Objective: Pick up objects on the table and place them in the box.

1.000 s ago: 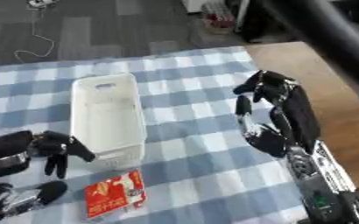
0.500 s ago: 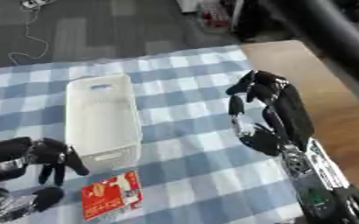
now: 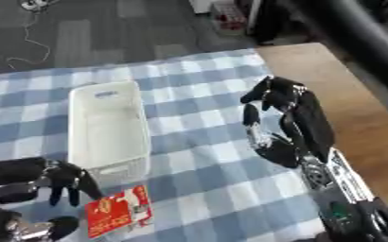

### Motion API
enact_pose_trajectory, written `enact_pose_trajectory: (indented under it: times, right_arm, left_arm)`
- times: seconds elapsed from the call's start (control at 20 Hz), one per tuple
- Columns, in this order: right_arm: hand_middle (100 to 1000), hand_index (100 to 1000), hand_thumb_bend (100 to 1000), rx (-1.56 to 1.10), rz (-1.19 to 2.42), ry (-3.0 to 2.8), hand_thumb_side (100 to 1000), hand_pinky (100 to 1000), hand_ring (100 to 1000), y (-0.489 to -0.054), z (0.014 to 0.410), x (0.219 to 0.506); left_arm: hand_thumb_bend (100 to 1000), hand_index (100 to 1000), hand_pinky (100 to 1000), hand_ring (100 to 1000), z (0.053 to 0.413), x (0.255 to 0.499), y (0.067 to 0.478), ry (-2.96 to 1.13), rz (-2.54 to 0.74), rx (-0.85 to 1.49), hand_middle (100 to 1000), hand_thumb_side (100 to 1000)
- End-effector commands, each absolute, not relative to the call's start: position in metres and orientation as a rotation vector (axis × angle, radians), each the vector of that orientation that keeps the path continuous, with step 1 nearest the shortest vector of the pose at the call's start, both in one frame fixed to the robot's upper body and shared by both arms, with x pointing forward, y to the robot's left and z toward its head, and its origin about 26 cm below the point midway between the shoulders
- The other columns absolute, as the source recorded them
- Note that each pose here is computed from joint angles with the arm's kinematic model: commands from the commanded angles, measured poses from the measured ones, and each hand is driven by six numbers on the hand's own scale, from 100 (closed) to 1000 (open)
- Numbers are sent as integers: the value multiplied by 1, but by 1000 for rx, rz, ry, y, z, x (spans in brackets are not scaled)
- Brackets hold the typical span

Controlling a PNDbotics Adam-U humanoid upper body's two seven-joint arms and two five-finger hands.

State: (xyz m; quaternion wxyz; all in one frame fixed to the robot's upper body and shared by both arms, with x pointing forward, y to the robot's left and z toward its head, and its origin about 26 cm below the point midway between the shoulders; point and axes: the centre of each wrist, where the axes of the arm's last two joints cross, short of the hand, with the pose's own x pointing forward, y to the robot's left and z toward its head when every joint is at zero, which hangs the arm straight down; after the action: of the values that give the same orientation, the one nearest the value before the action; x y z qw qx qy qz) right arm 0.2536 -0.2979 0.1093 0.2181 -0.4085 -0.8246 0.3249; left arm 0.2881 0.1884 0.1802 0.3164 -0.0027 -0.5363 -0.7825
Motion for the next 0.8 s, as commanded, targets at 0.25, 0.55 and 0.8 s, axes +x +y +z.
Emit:
enact_pose_trajectory:
  times: [0.25,0.55,0.8]
  right_arm:
    - [489,598,100,-1142,932,-2308,929,336,338,-300,120,255]
    - [489,601,100,-1137,937,-2311,929,336,338,-301,120,254]
    - [490,605,100,-1133,938,-2314,930,337,339,-300,120,255]
  left_arm:
    - [189,862,574,727,186,287,186,-1356,-2134,257,781,1000]
    - [192,866,585,741,184,286,190,-1304,-2161,351,788,1000]
    - [202,875,597,719,182,285,187,-1284,-2166,341,785,1000]
